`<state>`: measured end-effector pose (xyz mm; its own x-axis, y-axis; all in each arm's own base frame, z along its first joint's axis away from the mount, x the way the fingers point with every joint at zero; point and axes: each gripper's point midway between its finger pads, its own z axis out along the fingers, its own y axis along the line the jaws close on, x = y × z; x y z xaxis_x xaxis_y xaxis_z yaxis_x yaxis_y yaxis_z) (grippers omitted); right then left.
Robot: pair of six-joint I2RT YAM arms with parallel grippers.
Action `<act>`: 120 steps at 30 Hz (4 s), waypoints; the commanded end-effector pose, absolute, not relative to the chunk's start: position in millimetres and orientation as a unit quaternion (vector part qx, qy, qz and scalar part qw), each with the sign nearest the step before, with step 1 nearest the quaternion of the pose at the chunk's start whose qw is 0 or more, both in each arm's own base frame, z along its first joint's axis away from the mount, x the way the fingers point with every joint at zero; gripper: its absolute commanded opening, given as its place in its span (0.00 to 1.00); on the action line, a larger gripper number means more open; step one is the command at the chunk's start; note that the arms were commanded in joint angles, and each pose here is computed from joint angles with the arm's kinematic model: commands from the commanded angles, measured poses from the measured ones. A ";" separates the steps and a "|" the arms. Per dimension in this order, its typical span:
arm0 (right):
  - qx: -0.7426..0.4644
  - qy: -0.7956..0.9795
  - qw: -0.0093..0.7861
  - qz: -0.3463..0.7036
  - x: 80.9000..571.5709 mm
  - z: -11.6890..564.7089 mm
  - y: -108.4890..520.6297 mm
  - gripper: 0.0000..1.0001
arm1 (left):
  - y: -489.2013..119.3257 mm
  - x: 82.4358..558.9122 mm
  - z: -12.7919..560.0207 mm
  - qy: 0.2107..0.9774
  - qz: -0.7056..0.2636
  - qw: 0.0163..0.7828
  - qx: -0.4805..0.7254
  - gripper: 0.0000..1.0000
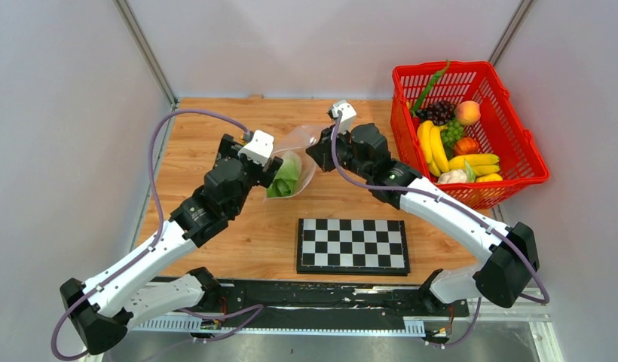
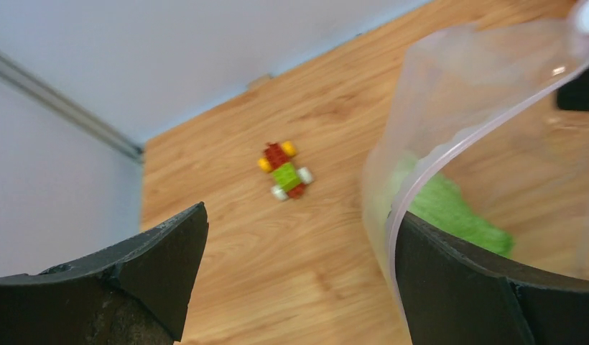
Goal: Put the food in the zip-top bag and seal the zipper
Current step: Adjust the zipper food storage bag at the center of the board, then pick up the fake vegetable from the bin.
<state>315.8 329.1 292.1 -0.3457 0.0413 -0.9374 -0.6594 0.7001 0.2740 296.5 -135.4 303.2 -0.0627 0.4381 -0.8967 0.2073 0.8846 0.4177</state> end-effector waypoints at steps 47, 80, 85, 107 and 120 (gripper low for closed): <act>-0.153 0.804 0.521 0.242 358.9 303.1 267.6 0.15 | -277.4 312.8 285.4 0.770 -0.315 0.547 0.095 0.00; 0.080 0.791 0.606 0.034 358.5 356.3 20.2 0.69 | -292.0 315.4 285.1 0.776 -0.319 0.528 0.128 0.00; 0.134 0.822 0.550 0.066 388.3 311.7 -21.0 0.71 | -295.8 308.3 283.3 0.775 -0.330 0.519 0.146 0.00; 0.119 0.908 0.401 0.028 441.3 195.0 -79.0 0.55 | -300.6 299.8 283.8 0.769 -0.341 0.511 0.178 0.00; 0.156 0.937 0.313 -0.014 353.9 200.9 -77.1 0.74 | -301.1 301.1 279.2 0.775 -0.328 0.504 0.193 0.00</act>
